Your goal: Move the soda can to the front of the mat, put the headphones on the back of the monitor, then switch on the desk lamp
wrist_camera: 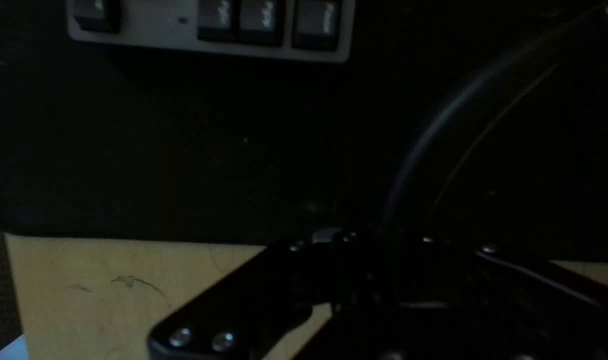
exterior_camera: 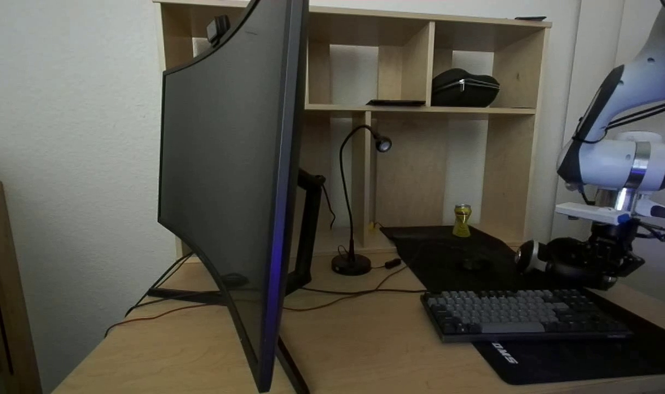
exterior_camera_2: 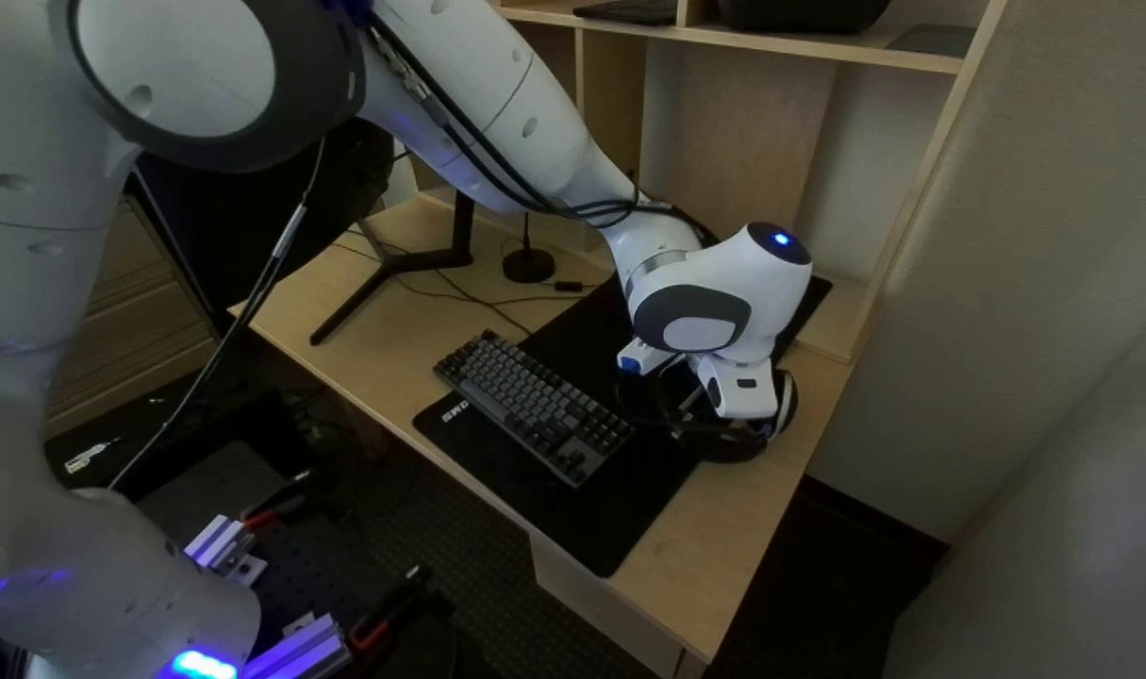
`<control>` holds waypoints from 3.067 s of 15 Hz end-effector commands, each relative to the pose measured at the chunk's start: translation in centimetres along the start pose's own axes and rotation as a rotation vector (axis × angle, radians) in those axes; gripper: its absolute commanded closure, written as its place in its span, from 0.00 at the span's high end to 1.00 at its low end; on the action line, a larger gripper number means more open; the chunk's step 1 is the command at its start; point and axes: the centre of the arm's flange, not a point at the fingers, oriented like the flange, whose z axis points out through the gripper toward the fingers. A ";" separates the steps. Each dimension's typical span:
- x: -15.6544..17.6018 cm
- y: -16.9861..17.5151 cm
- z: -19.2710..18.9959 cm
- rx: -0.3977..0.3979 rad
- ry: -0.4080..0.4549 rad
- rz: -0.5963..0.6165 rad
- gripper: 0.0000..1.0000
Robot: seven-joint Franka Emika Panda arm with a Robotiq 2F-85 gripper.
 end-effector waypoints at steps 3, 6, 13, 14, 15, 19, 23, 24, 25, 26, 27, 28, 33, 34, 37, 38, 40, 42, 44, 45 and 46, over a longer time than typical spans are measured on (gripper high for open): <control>0.0 3.6 -12.0 -0.125 -0.222 -0.120 0.04; -1.5 6.4 -17.7 -0.173 -0.353 -0.218 0.04; -4.5 8.7 -20.1 -0.285 -0.374 -0.276 0.04; -5.8 9.2 -21.2 -0.341 -0.409 -0.303 0.04; -7.5 9.7 -22.4 -0.390 -0.454 -0.324 0.04; -14.5 12.4 -27.8 -0.516 -0.666 -0.433 0.04; -15.3 12.4 -27.8 -0.498 -0.615 -0.427 0.16; -15.5 12.7 -28.4 -0.488 -0.608 -0.430 0.04; -15.8 12.3 -28.2 -0.506 -0.586 -0.389 0.04; -17.3 12.6 -29.0 -0.558 -0.580 -0.364 0.04; -18.9 12.8 -29.9 -0.596 -0.598 -0.334 0.04; -21.9 13.4 -31.6 -0.636 -0.635 -0.314 0.04; -32.8 14.9 -36.5 -0.712 -0.831 -0.354 0.04; -29.1 14.0 -33.6 -0.736 -0.768 -0.339 0.16; -32.3 14.9 -36.0 -0.723 -0.781 -0.368 0.16; -32.3 15.0 -36.1 -0.720 -0.781 -0.366 0.04; -33.3 13.6 -35.7 -0.801 -0.790 -0.285 0.04; -37.3 12.5 -37.3 -0.815 -0.812 -0.200 0.04; -41.7 11.6 -38.7 -0.800 -0.850 -0.133 0.04; -43.3 10.9 -39.2 -0.786 -0.872 -0.105 0.04; -45.0 9.9 -39.8 -0.759 -0.925 -0.073 0.04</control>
